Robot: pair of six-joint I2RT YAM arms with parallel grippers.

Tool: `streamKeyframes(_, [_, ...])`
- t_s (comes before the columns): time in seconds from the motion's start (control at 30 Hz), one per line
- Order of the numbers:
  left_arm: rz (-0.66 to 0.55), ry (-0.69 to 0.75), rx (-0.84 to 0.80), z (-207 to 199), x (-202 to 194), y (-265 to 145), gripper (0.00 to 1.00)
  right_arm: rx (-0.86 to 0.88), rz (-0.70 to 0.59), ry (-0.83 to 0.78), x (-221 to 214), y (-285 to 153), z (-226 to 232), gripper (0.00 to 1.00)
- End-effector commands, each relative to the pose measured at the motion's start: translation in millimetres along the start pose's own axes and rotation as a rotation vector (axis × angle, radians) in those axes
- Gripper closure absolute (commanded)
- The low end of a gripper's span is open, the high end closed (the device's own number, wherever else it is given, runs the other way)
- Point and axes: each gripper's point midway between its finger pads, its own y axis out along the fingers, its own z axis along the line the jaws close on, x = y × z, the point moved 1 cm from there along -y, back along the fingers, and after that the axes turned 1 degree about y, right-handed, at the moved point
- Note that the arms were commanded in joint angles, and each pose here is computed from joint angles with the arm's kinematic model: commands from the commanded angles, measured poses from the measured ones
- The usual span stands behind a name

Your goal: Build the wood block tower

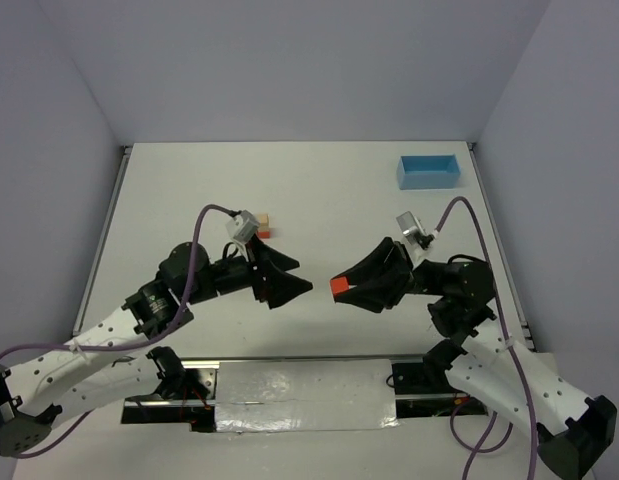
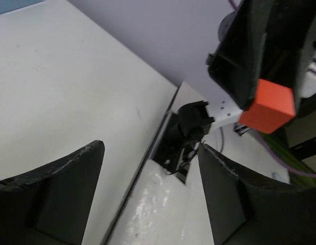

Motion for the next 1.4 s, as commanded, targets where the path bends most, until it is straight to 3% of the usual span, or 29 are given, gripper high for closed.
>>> streamKeyframes(0.0, [-0.149, -0.034, -0.113, -32, 34, -3, 0.15, -0.159, 0.029, -0.029, -10, 4, -32, 1.00])
streamKeyframes(0.13, [-0.197, -0.040, -0.278, -63, 42, -5, 0.17, -0.165, 0.045, -0.047, -15, 16, -34, 1.00])
streamKeyframes(0.3, [-0.221, 0.026, -0.356, -79, 39, -12, 0.17, -0.175, 0.025, -0.065, -17, 23, -36, 1.00])
streamKeyframes(0.63, [-0.198, 0.071, -0.246, -58, 27, -12, 0.21, -0.153, 0.009, -0.050, -20, 27, -31, 1.00])
streamKeyframes(0.77, [-0.191, 0.128, -0.261, -58, 18, -21, 0.07, -0.137, 0.003, -0.008, -18, 29, -27, 1.00])
streamKeyframes(0.87, [-0.199, 0.184, -0.240, -52, 13, -26, 0.01, -0.095, 0.012, 0.021, -18, 31, -19, 1.00])
streamKeyframes(1.1, [-0.175, 0.245, -0.188, -50, 22, -25, 0.00, -0.266, -0.107, 0.102, 4, 22, -33, 1.00])
streamKeyframes(1.23, [-0.211, 0.198, -0.257, -64, 30, -22, 0.00, -0.074, -0.277, 0.036, 28, 15, 6, 1.00])
streamKeyframes(1.37, [-0.241, 0.155, -0.370, -78, 28, -18, 0.02, -0.027, -0.297, 0.034, 32, 16, 13, 1.00])
